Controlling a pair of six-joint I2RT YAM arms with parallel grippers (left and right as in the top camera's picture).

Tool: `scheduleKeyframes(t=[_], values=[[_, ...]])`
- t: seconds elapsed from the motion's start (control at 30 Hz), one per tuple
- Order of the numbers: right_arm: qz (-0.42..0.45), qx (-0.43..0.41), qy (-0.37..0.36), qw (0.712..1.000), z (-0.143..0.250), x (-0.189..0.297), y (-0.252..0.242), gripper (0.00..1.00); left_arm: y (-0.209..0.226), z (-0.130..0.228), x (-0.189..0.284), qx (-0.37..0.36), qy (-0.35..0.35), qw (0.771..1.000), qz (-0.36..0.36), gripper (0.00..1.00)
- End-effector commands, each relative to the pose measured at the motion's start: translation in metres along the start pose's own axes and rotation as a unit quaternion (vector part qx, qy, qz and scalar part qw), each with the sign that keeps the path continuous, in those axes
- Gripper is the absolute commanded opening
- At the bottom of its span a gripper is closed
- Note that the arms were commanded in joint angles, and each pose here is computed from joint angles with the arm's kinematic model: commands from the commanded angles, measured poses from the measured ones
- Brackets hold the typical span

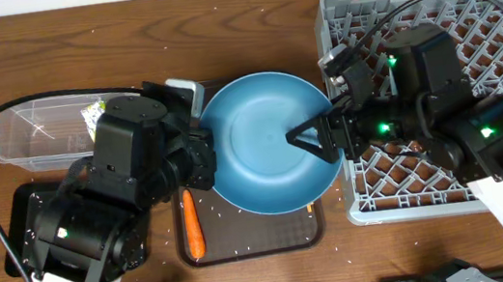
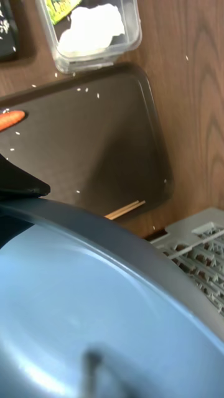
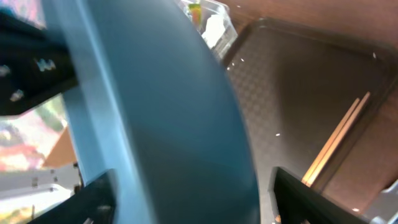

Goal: Sort waste into correct bins and load items into the dishwasher rack

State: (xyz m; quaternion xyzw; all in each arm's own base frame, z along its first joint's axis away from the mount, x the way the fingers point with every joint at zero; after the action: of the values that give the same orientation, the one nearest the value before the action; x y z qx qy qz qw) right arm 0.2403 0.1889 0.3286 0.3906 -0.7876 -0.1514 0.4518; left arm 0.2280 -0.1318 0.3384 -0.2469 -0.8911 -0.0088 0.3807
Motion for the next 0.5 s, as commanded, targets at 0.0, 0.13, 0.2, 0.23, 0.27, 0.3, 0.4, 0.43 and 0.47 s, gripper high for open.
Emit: scheduleKeyframes(t=[0.0, 0.13, 0.2, 0.23, 0.27, 0.3, 0.4, 0.43, 0.47], values=[[0.021, 0.001, 0.007, 1.0, 0.0, -0.01, -0.005, 0.54, -0.011, -0.007, 0.005, -0.015, -0.018, 0.999, 0.022, 0.06], [0.015, 0.005, 0.016, 1.0, 0.002, -0.015, -0.001, 0.26, -0.018, -0.009, 0.005, -0.024, -0.024, 0.999, 0.032, 0.06], [0.019, 0.006, 0.014, 1.0, 0.002, -0.015, -0.001, 0.1, -0.02, -0.009, 0.005, -0.026, -0.025, 0.999, 0.034, 0.06], [0.023, 0.006, 0.012, 1.0, 0.002, -0.014, -0.002, 0.04, -0.019, -0.009, 0.005, -0.026, -0.025, 0.999, 0.032, 0.08], [0.031, 0.006, 0.007, 0.999, 0.0, -0.012, -0.005, 0.01, -0.019, -0.009, 0.005, -0.026, -0.025, 0.999, 0.032, 0.17], [0.042, 0.005, 0.001, 0.999, -0.001, -0.01, -0.008, 0.01, -0.019, -0.009, 0.005, -0.026, -0.025, 0.999, 0.032, 0.34], [0.09, -0.015, -0.028, 0.995, -0.006, 0.004, -0.022, 0.01, -0.019, -0.009, 0.005, -0.026, -0.025, 0.999, 0.031, 0.98], [0.115, -0.029, -0.042, 0.992, -0.007, 0.012, -0.03, 0.01, -0.018, -0.009, 0.005, -0.026, -0.025, 0.999, 0.028, 0.98], [0.149, -0.043, -0.059, 0.986, -0.009, 0.022, -0.04, 0.01, -0.017, -0.009, 0.006, -0.026, -0.025, 0.999, 0.026, 0.98]])
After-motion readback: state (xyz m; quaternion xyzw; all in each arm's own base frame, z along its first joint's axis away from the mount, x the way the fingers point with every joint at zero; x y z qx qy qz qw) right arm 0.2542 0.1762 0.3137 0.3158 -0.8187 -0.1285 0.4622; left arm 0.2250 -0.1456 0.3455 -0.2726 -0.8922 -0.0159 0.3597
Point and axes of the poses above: each gripper's point midway between its finger pads, its own x axis back along the fingers, its own y axis along the line the jaws close on, z = x × y, the point moved 4 cm from there along x, back along the fingers, and after that the axes turned 6 degrees about -x, right-handed, at the moved point
